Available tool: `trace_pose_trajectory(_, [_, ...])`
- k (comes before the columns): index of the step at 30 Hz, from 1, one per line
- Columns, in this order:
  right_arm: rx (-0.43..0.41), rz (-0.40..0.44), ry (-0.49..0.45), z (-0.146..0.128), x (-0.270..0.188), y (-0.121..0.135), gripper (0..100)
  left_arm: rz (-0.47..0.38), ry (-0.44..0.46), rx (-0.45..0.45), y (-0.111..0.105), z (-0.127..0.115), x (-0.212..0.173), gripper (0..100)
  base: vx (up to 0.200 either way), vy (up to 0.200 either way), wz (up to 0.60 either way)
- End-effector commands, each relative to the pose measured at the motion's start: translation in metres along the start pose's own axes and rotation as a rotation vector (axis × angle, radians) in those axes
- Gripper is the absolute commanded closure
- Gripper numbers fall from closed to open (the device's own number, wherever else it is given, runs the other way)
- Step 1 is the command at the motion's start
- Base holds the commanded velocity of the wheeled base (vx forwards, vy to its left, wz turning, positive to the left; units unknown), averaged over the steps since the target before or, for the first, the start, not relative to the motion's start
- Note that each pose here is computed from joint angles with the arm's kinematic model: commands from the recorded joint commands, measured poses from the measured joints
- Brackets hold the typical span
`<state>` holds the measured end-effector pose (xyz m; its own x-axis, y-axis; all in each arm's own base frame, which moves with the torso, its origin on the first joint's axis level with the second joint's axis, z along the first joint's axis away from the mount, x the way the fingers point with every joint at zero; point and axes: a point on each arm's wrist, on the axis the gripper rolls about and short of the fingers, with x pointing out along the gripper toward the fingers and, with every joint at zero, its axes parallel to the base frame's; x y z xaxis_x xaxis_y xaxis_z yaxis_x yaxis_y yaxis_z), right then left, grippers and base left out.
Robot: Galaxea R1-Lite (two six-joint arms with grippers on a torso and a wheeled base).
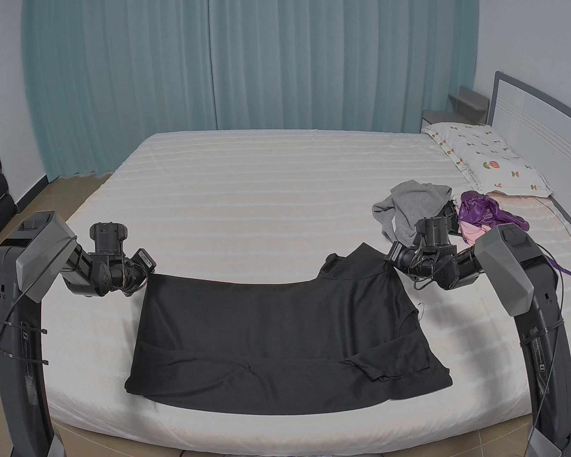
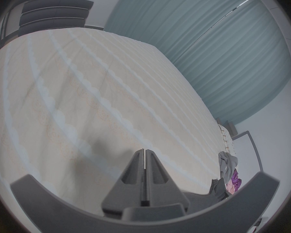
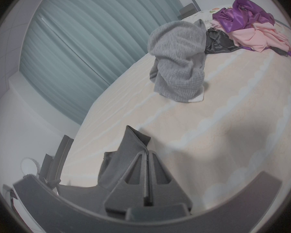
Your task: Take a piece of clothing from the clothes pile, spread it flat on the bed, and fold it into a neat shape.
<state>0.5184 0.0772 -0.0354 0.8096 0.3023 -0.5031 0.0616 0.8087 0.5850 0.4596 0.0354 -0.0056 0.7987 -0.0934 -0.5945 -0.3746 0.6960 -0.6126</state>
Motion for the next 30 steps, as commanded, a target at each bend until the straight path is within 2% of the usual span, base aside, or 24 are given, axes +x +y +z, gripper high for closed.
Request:
trace_pose_trajectory(1, [0.025,0.020,-0.044,0.021,-0.018,0.013,100,-0.013,-0.022,0.000,-0.006,0.007,-0.008,100,0.000,0.000,0.00])
trace_pose_trajectory(7, [0.021,0.028,-0.054,0.020,-0.020,0.012,100,-0.036,-0.057,-0.064,-0.011,0.020,-0.019,100,0.000,0.000,0.00])
trace_pose_trajectory(9, [0.012,0.061,-0.098,0.022,-0.020,0.014,100,-0.043,-0.058,-0.088,-0.012,0.023,-0.024,100,0.000,0.000,0.00])
trace_pose_trajectory(13, [0.000,0.060,-0.093,0.013,-0.021,0.009,100,-0.040,-0.061,-0.089,-0.011,0.024,-0.023,100,0.000,0.000,0.00])
trace_pose_trajectory(21, [-0.004,0.080,-0.120,0.015,-0.026,0.013,100,-0.024,-0.061,-0.093,-0.005,0.025,-0.027,100,0.000,0.000,0.00])
trace_pose_trajectory(25, [0.014,0.106,-0.156,0.022,-0.032,0.018,100,-0.021,-0.058,-0.092,-0.004,0.024,-0.027,100,0.000,0.000,0.00])
trace_pose_trajectory(30, [0.038,0.105,-0.161,0.012,-0.035,0.012,100,-0.022,-0.055,-0.095,-0.004,0.025,-0.029,100,0.000,0.000,0.00])
